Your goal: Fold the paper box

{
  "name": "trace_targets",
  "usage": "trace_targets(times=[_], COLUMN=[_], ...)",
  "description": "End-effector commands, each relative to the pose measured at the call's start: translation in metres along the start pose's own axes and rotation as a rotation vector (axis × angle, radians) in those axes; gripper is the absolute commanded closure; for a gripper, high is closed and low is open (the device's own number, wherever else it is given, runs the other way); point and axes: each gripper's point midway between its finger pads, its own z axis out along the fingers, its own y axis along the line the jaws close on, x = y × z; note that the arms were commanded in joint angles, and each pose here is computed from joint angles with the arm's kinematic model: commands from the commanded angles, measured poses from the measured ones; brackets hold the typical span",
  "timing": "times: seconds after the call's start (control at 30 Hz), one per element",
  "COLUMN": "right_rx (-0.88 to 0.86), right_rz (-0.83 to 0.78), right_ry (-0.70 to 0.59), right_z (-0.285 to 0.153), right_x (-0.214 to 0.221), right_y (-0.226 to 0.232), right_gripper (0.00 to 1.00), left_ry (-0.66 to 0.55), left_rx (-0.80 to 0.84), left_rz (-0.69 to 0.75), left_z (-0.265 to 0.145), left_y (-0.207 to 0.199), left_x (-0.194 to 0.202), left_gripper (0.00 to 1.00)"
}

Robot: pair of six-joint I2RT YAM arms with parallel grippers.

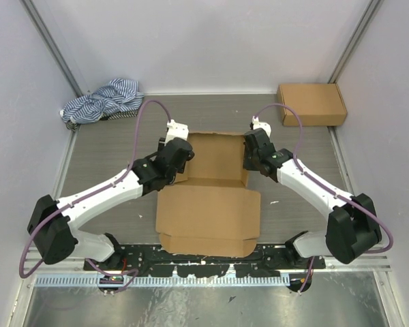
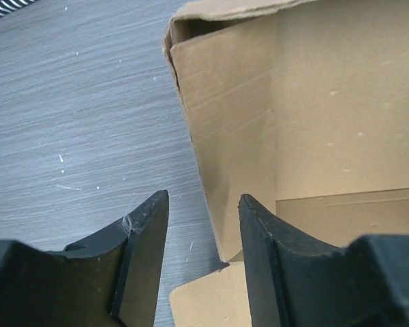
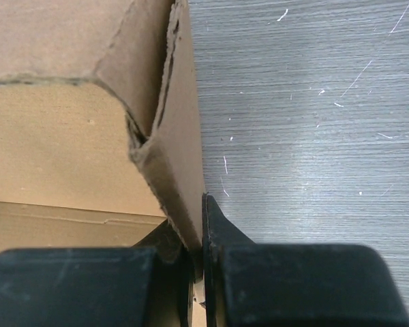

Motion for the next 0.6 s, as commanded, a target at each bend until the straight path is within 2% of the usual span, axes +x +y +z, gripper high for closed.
trace_targets(times=[0.0, 0.23, 0.57], right_rx=[-0.071, -0.091, -0.134], right_rz=[0.058, 0.048, 0.042], right_ry=[-0.093, -0.113, -0.094], right_z=[-0.014, -0.024, -0.028], right_x=[-0.034, -0.037, -0.028], right_y=[0.019, 0.018, 0.023], right_gripper=[0.99, 0.99, 0.99], left_ry=[0.011, 0.001, -0.034], left_rx=[-0.017, 0.046, 0.093], left_rz=[-0.012, -0.090, -0.136], left_z=[0.004, 0.017, 0.024], left_y=[0.009, 0.008, -0.004], left_x=[0.012, 0.032, 0.025], left_gripper=[0.48, 0.52, 0.63])
